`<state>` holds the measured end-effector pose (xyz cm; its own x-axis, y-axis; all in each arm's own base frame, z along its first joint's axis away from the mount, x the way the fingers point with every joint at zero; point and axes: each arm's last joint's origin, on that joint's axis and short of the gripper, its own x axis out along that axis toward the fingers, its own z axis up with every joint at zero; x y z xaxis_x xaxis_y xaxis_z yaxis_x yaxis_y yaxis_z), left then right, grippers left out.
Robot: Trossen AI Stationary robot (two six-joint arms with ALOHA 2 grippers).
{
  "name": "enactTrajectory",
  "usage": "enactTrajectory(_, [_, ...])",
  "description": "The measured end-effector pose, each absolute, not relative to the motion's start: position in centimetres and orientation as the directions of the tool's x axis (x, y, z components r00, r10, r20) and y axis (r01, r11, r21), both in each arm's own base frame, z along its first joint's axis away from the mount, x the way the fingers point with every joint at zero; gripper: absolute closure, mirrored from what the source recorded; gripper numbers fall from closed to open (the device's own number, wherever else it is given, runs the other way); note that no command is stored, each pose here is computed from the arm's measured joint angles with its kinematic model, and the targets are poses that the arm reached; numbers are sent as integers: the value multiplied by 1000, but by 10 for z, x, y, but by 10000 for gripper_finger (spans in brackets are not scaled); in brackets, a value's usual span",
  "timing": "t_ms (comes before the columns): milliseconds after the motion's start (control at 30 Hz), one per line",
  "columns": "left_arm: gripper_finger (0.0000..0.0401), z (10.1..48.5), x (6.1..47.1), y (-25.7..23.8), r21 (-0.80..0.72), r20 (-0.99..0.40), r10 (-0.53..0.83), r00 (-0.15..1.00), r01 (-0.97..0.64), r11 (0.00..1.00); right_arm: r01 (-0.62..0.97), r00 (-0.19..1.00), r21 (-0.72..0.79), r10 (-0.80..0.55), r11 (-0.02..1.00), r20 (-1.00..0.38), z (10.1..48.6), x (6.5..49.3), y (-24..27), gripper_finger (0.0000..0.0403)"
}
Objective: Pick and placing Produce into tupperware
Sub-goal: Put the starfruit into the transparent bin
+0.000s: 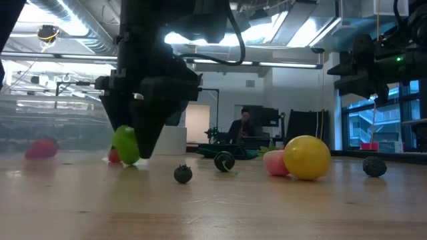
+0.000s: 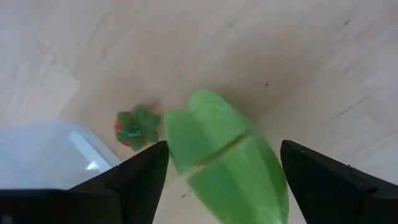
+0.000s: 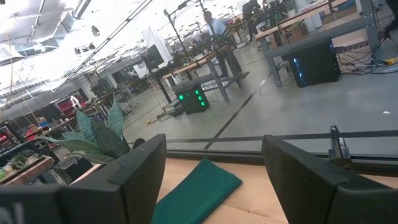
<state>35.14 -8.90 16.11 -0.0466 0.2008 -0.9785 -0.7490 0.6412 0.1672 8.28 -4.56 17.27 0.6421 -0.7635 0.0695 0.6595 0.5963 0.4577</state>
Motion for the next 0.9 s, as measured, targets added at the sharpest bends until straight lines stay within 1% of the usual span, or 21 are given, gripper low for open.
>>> enactTrajectory(100, [101, 160, 351, -90, 159, -983, 175, -58, -749, 643, 660, 642, 458, -764, 596, 70, 173, 83, -46, 136])
enactTrajectory(467, [101, 159, 351, -91, 149, -986, 159, -59, -749, 645, 660, 642, 457, -764, 596, 69, 173, 83, -46, 136])
enactTrajectory(600, [101, 159, 351, -92, 138, -988, 138, -65, -764, 630, 660, 642, 458, -764, 596, 70, 173, 83, -46, 136])
enactTrajectory(800, [101, 159, 351, -93, 129, -991, 112, -73, -730, 671, 660, 642, 457, -764, 596, 69, 173, 83, -46, 136])
enactTrajectory(900, [101, 159, 351, -93, 130, -991, 112, -73, -726, 675, 660, 642, 458, -764, 596, 70, 173, 83, -46, 136])
